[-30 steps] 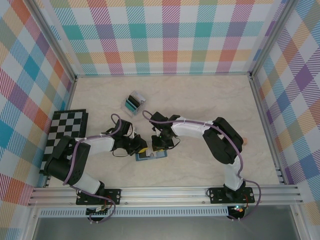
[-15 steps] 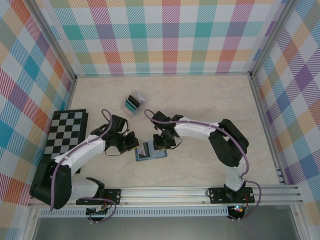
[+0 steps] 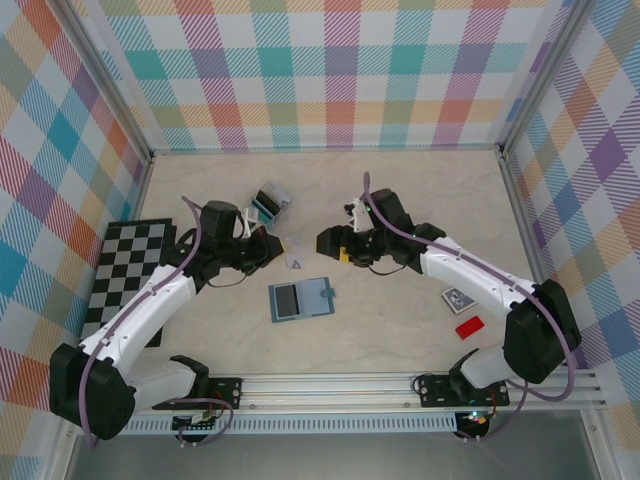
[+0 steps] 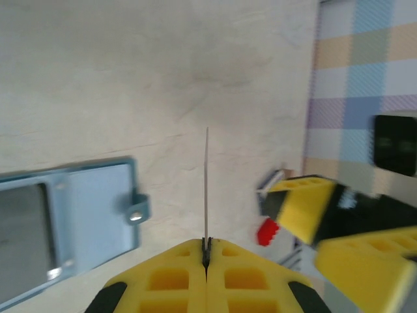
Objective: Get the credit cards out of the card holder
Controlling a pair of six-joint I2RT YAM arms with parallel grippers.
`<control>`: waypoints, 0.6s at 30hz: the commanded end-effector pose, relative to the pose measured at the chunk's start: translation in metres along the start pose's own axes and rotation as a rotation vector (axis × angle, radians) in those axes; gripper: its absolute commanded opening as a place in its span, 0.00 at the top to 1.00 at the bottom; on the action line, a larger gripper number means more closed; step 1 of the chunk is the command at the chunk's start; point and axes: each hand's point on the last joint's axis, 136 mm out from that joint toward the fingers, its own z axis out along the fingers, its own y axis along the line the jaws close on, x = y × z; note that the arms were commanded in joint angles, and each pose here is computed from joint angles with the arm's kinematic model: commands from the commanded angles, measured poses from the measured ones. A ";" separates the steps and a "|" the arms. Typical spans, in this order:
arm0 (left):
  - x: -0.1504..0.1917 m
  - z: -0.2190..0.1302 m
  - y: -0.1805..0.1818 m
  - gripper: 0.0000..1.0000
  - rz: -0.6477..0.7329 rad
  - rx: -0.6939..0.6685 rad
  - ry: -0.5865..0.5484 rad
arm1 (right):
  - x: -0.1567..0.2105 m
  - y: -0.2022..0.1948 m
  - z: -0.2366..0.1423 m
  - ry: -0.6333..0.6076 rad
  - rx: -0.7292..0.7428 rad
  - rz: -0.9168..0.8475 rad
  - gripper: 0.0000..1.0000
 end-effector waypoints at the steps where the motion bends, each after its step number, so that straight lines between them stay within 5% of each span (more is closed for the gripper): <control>1: -0.015 -0.008 -0.045 0.97 -0.023 0.179 -0.020 | -0.002 0.034 -0.005 0.040 -0.199 0.033 0.20; 10: -0.026 -0.006 -0.070 0.98 -0.069 0.290 -0.017 | -0.019 0.070 -0.007 0.058 -0.354 0.057 0.12; 18: -0.026 -0.016 -0.075 0.99 -0.084 0.322 -0.039 | -0.035 0.097 -0.013 0.047 -0.448 0.046 0.35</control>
